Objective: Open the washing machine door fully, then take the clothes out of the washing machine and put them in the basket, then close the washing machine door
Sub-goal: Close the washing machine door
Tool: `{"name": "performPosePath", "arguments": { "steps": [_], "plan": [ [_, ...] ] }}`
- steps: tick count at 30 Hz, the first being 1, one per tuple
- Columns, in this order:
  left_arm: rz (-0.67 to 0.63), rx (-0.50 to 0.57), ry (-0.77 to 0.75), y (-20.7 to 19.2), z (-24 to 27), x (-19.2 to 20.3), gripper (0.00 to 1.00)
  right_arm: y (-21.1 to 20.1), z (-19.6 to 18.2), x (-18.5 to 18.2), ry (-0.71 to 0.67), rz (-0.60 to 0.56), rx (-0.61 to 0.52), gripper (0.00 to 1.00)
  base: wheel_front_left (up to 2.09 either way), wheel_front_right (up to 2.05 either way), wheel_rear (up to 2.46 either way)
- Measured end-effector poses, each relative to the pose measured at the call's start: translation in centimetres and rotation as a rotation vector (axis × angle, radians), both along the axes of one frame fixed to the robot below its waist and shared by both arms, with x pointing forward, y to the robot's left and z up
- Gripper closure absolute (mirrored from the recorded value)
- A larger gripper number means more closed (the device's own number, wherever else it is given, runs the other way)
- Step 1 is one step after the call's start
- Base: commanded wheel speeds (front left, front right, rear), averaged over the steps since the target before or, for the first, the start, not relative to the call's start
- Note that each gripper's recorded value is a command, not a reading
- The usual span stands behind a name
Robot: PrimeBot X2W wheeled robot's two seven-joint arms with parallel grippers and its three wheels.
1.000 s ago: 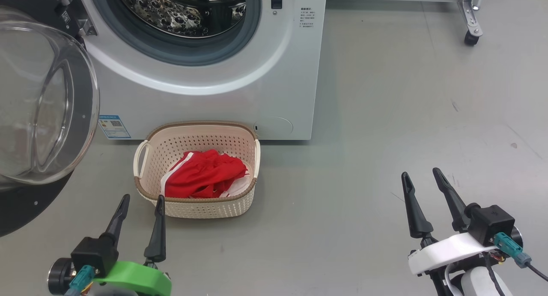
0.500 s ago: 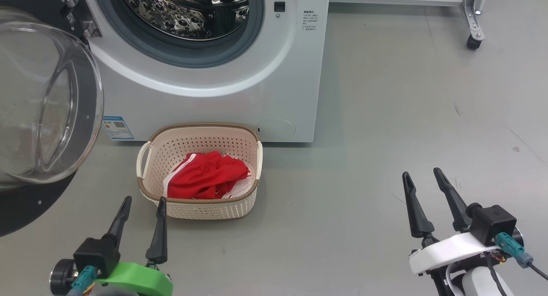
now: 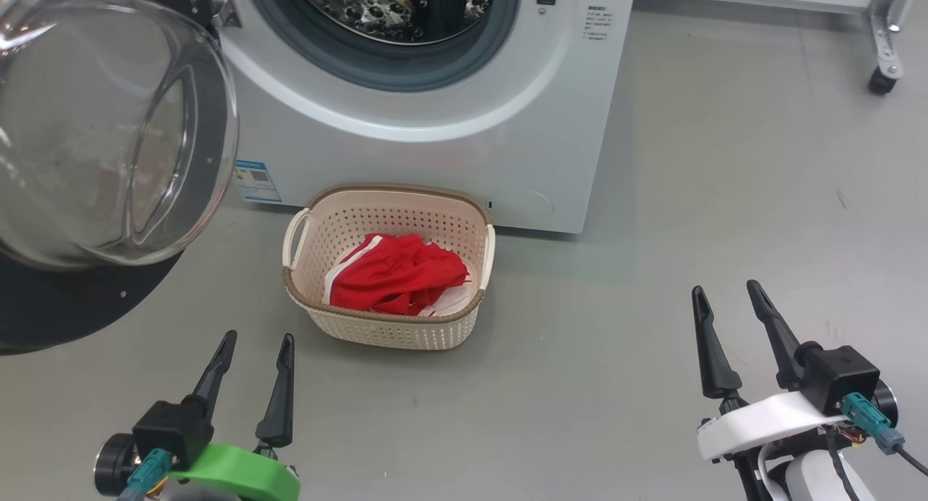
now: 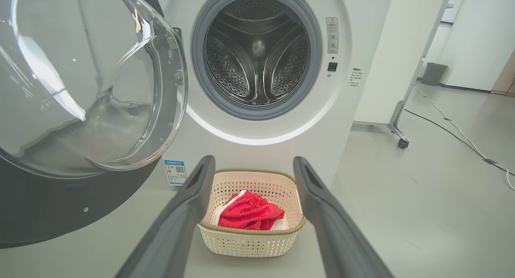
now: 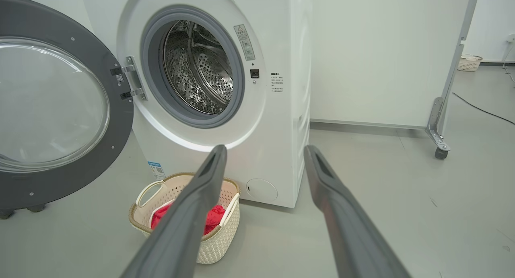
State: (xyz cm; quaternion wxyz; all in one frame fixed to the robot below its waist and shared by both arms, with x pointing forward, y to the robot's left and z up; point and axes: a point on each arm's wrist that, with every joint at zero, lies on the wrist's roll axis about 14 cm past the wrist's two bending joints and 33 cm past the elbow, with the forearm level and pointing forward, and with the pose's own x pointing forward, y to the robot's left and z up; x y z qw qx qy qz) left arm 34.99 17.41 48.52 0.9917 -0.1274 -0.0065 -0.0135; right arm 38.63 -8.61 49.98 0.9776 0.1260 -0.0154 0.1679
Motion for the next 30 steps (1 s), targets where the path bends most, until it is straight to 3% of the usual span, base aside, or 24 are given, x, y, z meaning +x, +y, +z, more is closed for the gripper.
{"name": "performPosePath", "arguments": {
  "steps": [12,30],
  "plan": [
    [0.224,-0.008,0.001,6.0,0.3,-2.8,0.00,7.9,-0.8,0.5,0.009,0.251,-0.012,0.00,0.00,0.00,0.00],
    [0.553,0.031,-0.023,13.7,1.8,-10.5,0.00,19.8,0.1,-2.3,-0.022,0.632,0.008,0.00,-0.01,-0.01,-0.01]
  ]
}}
